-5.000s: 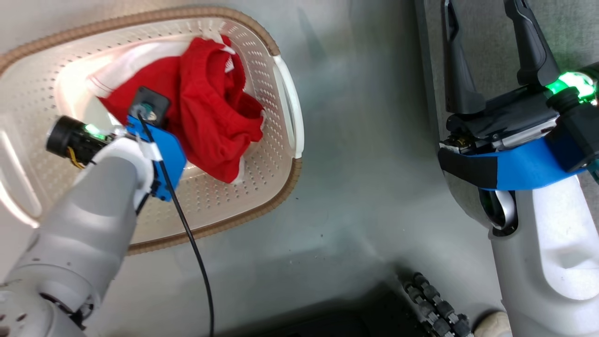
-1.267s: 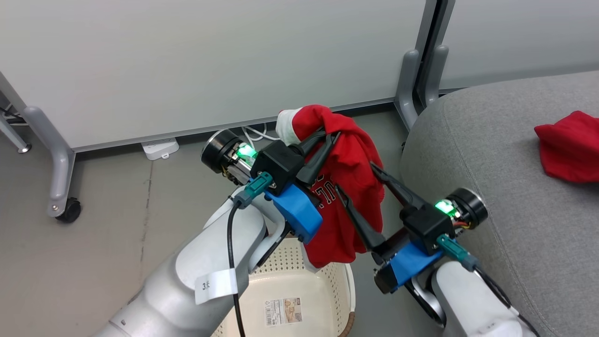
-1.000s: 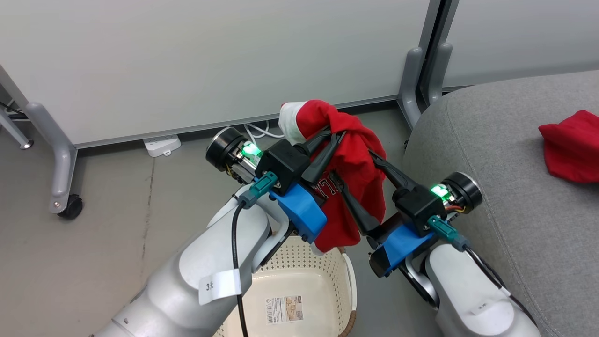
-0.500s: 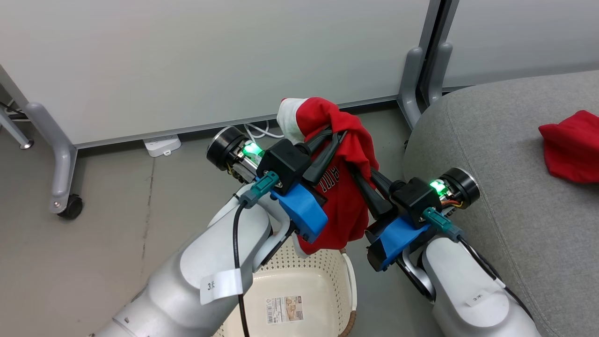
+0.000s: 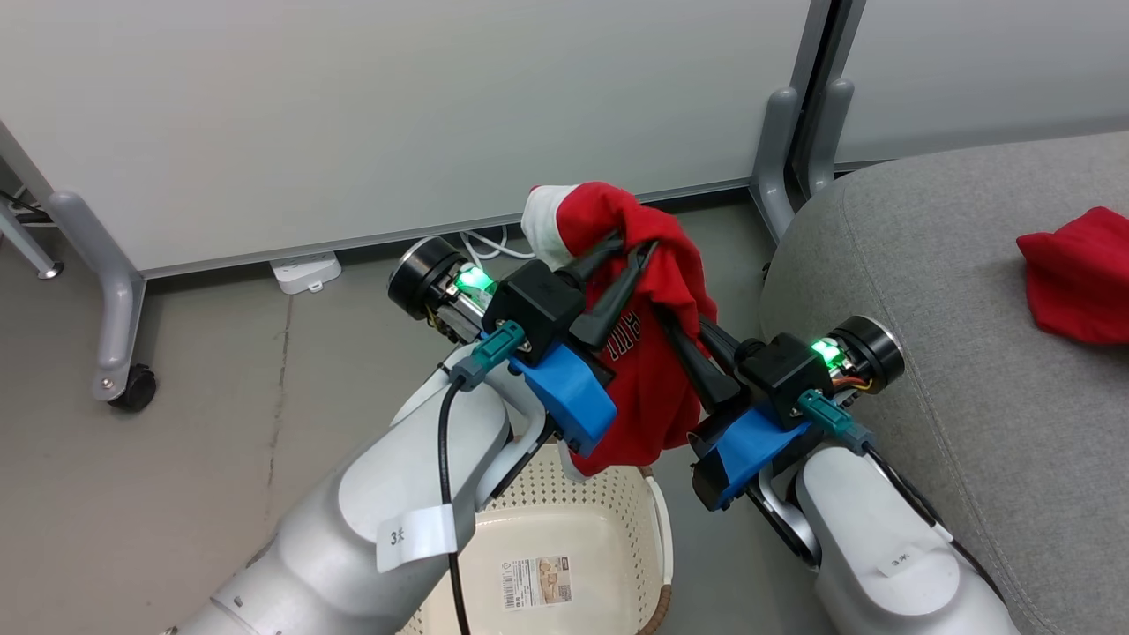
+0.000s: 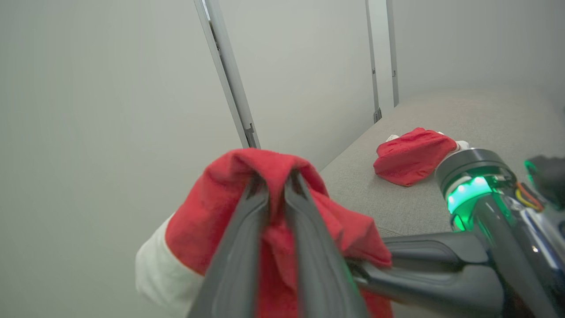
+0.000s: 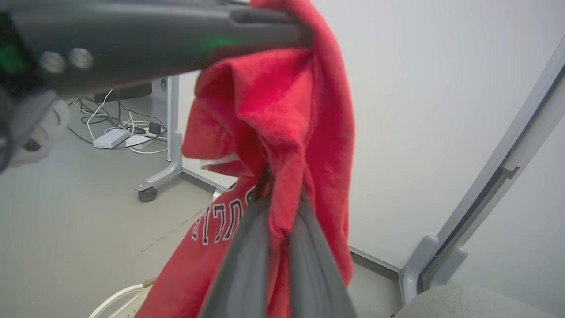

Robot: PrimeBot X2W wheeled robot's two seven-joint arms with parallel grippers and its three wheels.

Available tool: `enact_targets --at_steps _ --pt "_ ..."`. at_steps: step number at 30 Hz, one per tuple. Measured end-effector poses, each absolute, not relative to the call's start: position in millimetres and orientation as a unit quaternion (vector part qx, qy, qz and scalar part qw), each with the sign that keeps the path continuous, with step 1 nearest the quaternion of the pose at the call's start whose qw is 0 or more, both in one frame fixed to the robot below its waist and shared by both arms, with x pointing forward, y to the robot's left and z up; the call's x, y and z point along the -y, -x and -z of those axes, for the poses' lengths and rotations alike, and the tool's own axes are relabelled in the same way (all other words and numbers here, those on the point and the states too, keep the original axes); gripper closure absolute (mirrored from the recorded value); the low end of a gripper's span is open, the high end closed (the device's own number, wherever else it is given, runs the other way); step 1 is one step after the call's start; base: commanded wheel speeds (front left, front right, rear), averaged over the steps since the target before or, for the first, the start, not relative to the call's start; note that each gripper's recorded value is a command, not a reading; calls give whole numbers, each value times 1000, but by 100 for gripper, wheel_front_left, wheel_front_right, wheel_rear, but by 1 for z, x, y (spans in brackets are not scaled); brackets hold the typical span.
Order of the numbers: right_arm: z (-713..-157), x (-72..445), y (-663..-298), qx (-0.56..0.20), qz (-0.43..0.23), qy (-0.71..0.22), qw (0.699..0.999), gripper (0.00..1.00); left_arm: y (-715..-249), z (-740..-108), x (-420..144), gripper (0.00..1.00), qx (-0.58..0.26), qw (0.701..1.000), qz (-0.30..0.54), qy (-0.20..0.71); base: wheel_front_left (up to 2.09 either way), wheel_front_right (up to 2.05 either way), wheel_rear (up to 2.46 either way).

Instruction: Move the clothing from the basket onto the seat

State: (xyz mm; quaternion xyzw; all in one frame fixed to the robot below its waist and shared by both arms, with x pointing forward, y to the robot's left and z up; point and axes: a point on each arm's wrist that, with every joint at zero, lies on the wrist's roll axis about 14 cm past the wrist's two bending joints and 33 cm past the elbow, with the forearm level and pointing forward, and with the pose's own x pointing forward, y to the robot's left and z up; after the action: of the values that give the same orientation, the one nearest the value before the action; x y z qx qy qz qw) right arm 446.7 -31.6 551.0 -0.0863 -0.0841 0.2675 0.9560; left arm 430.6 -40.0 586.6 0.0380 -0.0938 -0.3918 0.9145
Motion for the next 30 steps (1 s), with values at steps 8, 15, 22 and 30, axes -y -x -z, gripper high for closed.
enact_targets --at_steps 8,15,22,30 --pt "-550 32 -448 83 -266 83 957 100 -432 -586 39 0 94 916 389 -39 0 0 0" --pt "-548 37 -450 80 -260 80 959 100 -434 -583 41 0 93 915 391 -40 0 0 0" --pt "-549 66 -458 80 -221 72 969 100 -439 -574 54 0 85 908 408 -36 0 0 0" --pt "-552 126 -467 85 -141 69 984 100 -444 -560 84 0 77 891 447 -30 0 0 0"
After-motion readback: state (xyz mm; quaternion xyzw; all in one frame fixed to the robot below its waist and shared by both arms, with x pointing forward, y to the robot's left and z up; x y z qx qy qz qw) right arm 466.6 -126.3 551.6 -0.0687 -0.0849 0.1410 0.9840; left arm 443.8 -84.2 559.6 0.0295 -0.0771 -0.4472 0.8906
